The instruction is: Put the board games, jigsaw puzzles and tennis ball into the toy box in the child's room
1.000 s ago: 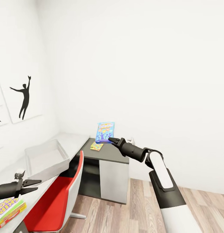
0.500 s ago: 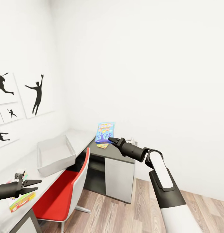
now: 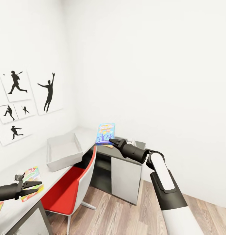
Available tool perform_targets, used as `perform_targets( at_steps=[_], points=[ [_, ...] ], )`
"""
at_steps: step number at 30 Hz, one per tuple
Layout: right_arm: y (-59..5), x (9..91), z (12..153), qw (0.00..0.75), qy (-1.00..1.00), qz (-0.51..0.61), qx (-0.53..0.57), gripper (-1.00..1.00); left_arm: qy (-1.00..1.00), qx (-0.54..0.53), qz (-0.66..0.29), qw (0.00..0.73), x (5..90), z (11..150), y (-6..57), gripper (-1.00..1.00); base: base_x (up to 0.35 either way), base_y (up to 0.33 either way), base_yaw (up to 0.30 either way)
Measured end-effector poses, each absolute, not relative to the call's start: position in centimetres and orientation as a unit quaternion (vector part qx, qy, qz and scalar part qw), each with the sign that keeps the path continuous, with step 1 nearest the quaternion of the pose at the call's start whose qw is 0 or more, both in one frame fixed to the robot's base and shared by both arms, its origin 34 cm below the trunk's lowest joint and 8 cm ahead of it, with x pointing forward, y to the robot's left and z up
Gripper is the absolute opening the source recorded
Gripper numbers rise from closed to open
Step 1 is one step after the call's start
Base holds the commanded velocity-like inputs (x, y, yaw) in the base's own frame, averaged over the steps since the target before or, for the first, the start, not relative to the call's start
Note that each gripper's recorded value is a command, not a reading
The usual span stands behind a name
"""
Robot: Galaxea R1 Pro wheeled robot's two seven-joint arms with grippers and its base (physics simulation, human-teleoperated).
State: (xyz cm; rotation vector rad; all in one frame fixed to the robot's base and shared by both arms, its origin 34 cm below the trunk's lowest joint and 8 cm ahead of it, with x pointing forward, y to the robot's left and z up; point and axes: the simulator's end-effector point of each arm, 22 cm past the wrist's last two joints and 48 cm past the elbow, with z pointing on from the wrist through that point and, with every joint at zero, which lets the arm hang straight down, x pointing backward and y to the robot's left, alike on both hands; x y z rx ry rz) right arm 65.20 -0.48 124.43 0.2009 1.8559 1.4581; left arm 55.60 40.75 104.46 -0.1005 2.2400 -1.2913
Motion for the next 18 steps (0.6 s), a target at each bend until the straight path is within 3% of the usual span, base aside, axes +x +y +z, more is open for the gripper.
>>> perform_targets(
  at_steps=[18],
  points=[
    [-0.31,65.63,123.45,0.372,0.729,0.569,0.083,-1.0,0.836,-0.041,-0.479,0.266,55.66,103.55,40.73,1.0,0.0,-0.098,0.212]
  ],
)
